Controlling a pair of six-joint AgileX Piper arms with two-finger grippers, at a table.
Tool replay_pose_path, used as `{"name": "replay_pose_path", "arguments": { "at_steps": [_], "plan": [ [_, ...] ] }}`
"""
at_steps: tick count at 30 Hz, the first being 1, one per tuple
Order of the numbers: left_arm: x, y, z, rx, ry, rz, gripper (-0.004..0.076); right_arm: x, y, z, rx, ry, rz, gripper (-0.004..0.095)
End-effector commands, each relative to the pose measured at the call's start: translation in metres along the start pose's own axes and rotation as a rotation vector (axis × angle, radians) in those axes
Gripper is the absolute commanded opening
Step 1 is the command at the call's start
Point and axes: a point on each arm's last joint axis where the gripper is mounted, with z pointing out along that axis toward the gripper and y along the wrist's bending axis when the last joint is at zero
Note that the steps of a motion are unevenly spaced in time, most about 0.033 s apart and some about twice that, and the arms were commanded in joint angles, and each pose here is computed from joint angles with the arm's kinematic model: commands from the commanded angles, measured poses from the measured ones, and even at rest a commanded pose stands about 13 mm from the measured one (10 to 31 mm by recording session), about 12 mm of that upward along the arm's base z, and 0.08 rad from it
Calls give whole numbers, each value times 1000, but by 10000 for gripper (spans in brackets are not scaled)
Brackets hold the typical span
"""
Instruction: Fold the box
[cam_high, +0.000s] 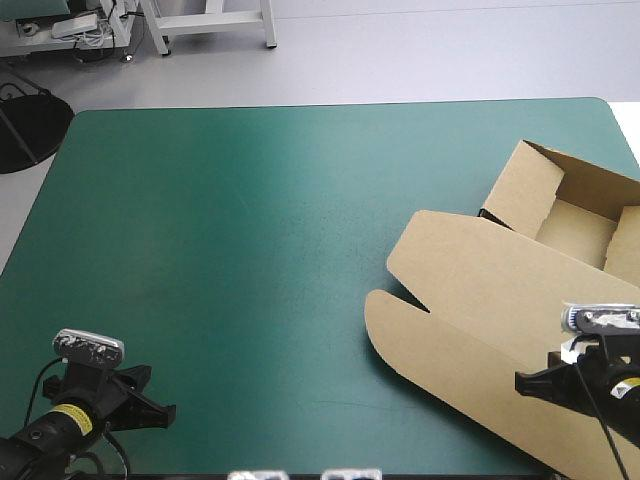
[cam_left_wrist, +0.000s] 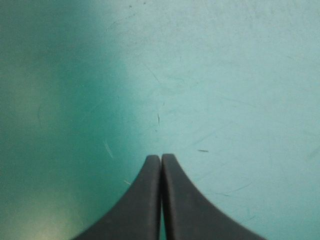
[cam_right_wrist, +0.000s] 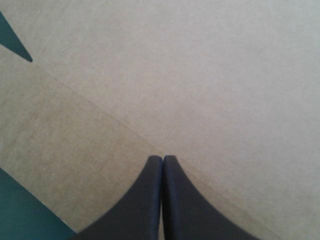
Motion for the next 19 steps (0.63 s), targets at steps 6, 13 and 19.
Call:
{"name": "replay_pose_path", "arguments": {
  "at_steps": [6,13,19],
  "plan": [
    [-2,0,-23,24,-180,-1,-9,16,4,9,-28,-117,-20,-18],
    [-2,0,-24,24,-182,-1,-8,27,3,17,-23,-108,-15,-17],
    [-2,0,-24,22,-182,0,-8,27,3,17,-24,-107,-15,-18]
  ]
}}
